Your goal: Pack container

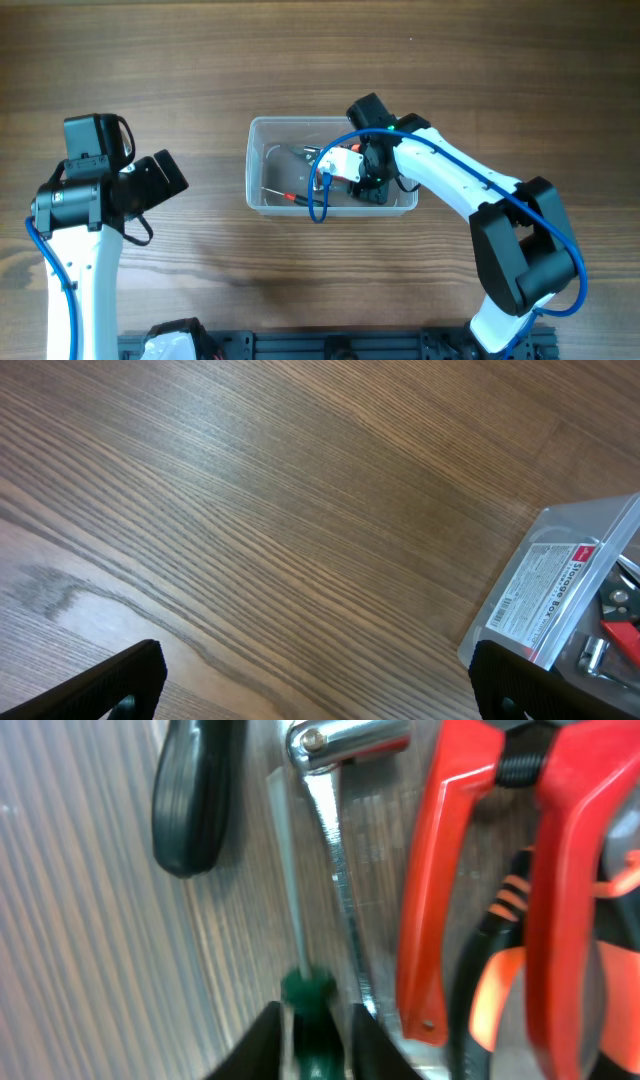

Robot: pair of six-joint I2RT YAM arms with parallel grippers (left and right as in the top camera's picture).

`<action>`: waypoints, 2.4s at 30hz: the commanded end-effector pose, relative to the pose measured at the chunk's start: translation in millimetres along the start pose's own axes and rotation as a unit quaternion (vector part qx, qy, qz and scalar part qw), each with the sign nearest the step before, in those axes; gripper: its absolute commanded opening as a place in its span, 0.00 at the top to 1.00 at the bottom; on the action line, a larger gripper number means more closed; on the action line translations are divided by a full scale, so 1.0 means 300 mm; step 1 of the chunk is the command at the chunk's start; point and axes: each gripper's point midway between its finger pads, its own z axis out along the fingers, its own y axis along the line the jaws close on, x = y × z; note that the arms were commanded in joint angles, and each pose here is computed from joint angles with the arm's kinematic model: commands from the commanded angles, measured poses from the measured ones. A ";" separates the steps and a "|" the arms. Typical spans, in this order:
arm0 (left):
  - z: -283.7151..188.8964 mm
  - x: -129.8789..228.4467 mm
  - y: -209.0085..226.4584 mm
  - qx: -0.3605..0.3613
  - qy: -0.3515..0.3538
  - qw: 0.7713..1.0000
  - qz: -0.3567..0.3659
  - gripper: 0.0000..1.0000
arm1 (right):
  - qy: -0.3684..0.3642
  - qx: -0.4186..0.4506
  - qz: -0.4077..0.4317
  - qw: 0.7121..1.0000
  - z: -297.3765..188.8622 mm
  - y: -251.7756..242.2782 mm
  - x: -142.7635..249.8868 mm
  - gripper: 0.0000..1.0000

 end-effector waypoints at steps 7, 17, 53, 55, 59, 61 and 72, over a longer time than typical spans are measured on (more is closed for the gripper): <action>-0.004 -0.007 -0.003 0.005 -0.001 1.000 0.006 0.00 | -0.014 -0.006 0.026 1.000 0.010 0.003 -0.018 0.46; -0.004 -0.010 -0.004 0.006 -0.003 1.000 0.006 0.00 | -0.134 0.207 0.191 0.950 -0.512 -0.252 -0.230 0.00; -0.431 -0.207 -0.086 0.094 -0.355 0.929 0.051 0.00 | -0.359 0.495 0.448 0.652 -1.234 -0.205 0.461 0.00; -0.399 -0.153 -0.060 0.083 -0.349 0.932 0.053 0.00 | -0.375 0.482 0.471 0.636 -1.164 -0.132 0.485 0.00; -0.328 -0.056 -0.013 0.067 -0.350 0.933 0.055 0.00 | -0.382 0.483 0.473 0.630 -1.055 -0.029 0.523 0.00; -0.300 -0.019 -0.001 0.069 -0.354 0.931 0.057 0.00 | -0.381 0.481 0.474 0.631 -0.986 0.018 0.544 0.00; -0.114 0.062 0.039 0.042 -0.337 0.939 0.057 0.00 | -0.331 0.409 0.373 0.764 -0.696 0.165 0.496 0.00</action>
